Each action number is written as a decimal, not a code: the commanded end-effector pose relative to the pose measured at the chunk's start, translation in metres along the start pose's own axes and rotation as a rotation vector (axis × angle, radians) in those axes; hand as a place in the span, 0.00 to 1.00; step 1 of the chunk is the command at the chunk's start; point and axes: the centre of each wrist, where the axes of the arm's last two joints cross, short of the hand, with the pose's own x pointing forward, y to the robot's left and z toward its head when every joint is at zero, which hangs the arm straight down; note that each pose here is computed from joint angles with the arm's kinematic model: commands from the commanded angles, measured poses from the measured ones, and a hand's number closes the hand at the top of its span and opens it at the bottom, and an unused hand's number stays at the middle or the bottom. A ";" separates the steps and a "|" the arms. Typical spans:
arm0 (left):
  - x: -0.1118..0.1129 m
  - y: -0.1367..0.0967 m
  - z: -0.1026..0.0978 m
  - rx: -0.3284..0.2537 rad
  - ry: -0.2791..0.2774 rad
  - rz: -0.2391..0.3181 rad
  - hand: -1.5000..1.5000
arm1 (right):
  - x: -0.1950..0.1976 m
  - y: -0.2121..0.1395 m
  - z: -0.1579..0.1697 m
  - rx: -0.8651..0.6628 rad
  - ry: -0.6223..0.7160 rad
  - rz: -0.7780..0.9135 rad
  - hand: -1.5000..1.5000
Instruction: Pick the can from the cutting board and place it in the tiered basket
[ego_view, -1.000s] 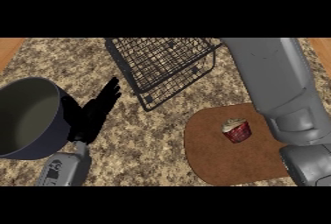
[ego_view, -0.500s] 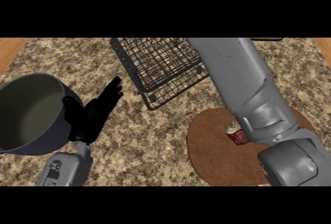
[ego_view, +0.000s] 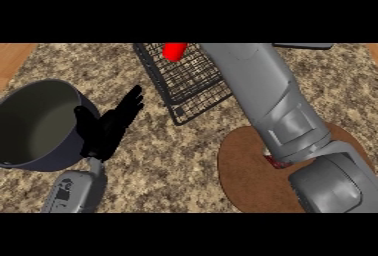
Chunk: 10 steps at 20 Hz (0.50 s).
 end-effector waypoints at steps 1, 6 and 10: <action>0.002 -0.002 0.000 -0.016 0.000 -0.013 0.50 | -0.002 0.004 -0.001 -0.103 -0.076 -0.042 0.00; -0.004 0.003 0.003 0.044 0.010 0.000 0.50 | 0.012 0.000 -0.005 -0.264 -0.034 -0.114 0.00; -0.002 -0.002 0.006 0.049 0.003 0.025 0.50 | -0.002 -0.041 -0.003 -0.365 0.092 -0.172 0.00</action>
